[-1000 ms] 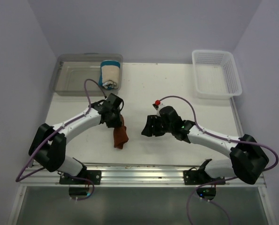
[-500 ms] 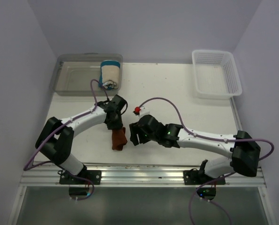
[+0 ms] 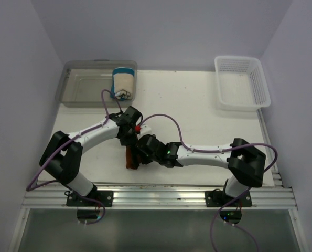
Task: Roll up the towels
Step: Roll the towel, then place the rolled towel into the container
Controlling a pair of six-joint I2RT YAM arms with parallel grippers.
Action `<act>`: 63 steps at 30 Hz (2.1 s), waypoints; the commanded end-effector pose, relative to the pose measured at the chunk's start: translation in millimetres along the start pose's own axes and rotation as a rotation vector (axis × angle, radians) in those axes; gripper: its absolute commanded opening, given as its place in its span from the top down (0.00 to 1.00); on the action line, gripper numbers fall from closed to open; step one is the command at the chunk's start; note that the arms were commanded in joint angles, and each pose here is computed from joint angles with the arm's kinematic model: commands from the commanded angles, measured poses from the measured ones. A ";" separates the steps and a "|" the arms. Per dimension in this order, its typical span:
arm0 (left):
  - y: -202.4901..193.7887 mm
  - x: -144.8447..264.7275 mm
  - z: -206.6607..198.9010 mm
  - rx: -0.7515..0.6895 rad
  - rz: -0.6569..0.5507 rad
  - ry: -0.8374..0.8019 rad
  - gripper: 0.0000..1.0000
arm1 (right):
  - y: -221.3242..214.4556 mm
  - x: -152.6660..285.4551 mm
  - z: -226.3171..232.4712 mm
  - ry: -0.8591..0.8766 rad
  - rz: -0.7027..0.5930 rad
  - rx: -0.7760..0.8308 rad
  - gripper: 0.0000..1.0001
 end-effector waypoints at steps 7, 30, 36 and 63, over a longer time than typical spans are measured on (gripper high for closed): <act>-1.4 0.3 -6.3 -0.026 0.007 -0.035 0.49 | 26.5 1.0 13.8 0.049 -0.157 -0.107 0.14; -5.2 12.0 9.1 0.000 -0.054 -0.029 0.22 | -32.1 82.7 -68.5 -0.197 -0.128 -0.160 0.11; -4.3 23.2 7.4 -0.016 -0.067 -0.065 0.09 | -28.4 84.3 -67.8 -0.200 -0.136 -0.177 0.11; -23.7 32.6 10.8 -0.066 0.015 -0.150 0.83 | -32.3 80.4 -69.8 -0.223 -0.115 -0.182 0.11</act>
Point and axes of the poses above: each gripper's point midway between its finger pads, its own x axis back along the fingers, its own z axis along the line the jaws close on, y = z × x, the point moved 3 cm from there along x, back along the fingers, and after that the axes turned 12 degrees about x, right-handed, at the moved point
